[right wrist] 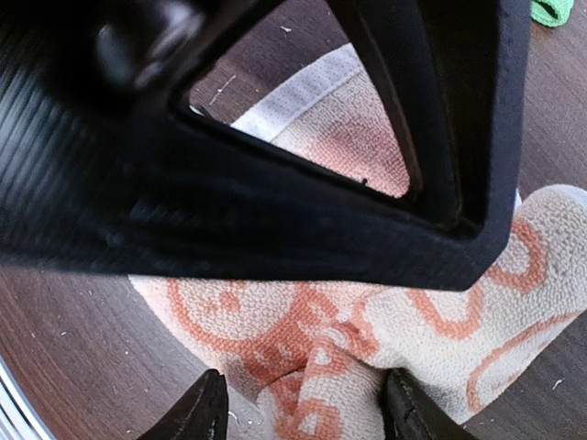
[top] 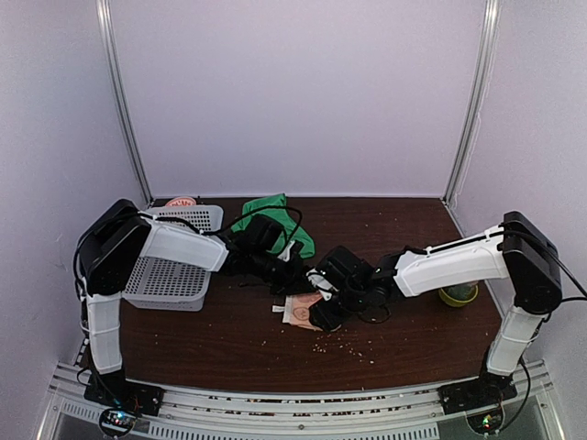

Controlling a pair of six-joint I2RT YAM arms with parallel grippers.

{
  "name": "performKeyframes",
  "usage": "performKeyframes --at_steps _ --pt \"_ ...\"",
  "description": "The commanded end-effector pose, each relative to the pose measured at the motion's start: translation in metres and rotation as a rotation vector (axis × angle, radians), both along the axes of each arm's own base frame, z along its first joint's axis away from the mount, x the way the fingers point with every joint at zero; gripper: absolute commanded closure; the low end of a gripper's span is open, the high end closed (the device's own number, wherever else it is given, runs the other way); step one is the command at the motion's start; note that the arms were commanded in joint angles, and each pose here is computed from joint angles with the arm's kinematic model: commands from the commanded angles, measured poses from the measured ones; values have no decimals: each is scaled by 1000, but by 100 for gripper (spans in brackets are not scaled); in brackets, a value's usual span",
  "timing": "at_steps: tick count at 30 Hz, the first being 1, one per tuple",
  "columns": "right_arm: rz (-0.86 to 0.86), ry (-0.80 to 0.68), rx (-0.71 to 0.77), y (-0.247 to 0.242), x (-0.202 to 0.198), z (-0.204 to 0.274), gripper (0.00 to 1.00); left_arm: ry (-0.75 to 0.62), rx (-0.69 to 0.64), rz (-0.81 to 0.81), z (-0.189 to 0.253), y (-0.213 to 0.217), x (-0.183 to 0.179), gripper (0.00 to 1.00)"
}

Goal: Roll the towels
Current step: Roll the towel from the center of the board.

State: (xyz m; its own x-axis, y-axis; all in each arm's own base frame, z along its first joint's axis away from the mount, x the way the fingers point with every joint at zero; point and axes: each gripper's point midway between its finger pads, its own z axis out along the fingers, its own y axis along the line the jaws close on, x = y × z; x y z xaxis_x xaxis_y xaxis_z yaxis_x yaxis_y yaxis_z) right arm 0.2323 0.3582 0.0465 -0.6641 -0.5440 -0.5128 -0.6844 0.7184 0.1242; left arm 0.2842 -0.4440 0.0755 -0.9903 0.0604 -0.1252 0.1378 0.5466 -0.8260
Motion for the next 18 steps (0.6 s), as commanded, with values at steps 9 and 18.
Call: performKeyframes --at_steps 9,18 --pt "5 32 -14 -5 -4 -15 43 20 -83 -46 -11 -24 8 93" --pt "16 11 -22 -5 -5 -13 43 74 -142 -8 -20 -14 3 98"
